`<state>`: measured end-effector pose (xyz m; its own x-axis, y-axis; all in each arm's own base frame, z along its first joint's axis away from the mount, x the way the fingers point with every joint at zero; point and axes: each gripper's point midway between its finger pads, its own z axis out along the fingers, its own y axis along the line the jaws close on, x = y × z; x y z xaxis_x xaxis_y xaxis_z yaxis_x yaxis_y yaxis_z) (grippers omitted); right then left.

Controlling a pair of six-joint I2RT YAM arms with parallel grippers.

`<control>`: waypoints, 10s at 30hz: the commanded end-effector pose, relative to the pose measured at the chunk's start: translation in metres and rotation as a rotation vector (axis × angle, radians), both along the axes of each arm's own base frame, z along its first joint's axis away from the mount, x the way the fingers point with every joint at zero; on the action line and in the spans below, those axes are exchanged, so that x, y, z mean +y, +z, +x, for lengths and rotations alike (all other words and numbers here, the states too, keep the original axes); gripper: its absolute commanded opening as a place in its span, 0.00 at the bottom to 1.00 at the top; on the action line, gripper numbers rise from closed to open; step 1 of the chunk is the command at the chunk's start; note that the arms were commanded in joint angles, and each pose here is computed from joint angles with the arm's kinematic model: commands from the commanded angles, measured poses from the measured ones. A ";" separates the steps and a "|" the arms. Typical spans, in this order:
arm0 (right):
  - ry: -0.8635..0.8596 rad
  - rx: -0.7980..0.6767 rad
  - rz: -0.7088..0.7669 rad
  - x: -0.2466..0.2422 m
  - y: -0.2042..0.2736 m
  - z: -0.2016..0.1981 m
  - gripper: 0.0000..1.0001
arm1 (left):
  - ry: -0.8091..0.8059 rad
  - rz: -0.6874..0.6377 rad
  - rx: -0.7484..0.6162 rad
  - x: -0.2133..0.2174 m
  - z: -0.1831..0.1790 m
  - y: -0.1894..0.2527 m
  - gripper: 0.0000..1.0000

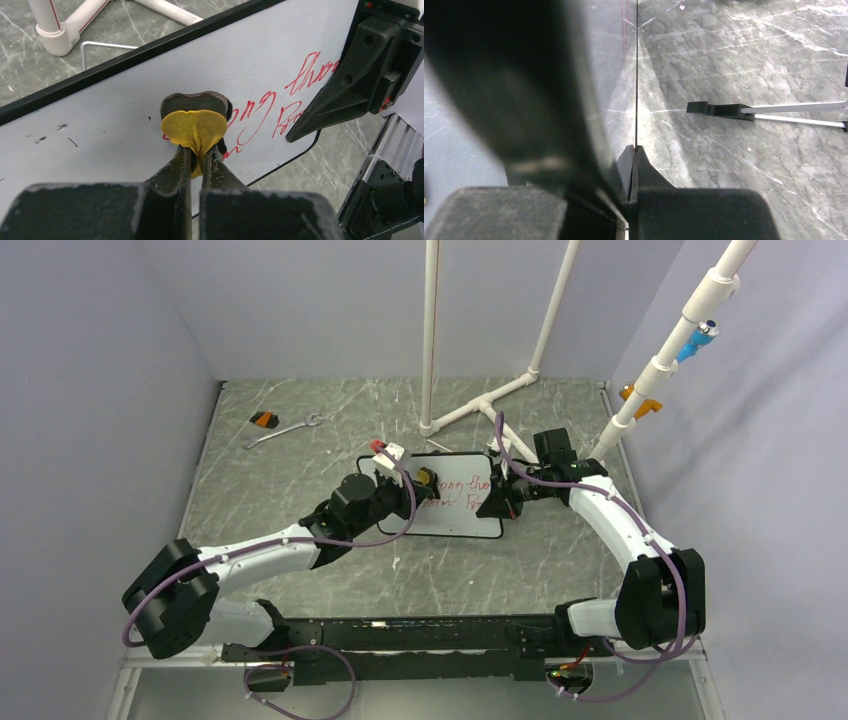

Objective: Erase the whiteboard
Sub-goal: Erase the whiteboard at the center of the board, then place the whiteboard eraser at the center of the board.

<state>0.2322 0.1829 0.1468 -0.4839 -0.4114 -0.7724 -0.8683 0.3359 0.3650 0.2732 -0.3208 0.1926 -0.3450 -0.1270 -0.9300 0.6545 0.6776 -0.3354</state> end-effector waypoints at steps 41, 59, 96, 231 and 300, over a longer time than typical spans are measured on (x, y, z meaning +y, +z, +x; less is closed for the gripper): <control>0.019 0.020 -0.022 -0.004 -0.005 -0.012 0.00 | 0.442 0.311 0.157 0.088 0.054 -0.037 0.00; 0.015 0.019 -0.022 -0.005 -0.006 -0.011 0.00 | 0.222 0.113 0.138 -0.007 0.031 -0.017 0.00; 0.014 0.016 -0.019 -0.005 -0.004 -0.011 0.00 | 0.384 0.060 0.206 0.071 0.049 -0.035 0.00; 0.005 0.010 -0.023 -0.007 -0.004 -0.010 0.00 | -0.062 -0.038 -0.044 -0.018 0.012 0.066 0.00; -0.030 -0.007 -0.027 -0.015 -0.002 -0.006 0.00 | -0.126 0.533 0.449 0.006 -0.129 -0.116 0.67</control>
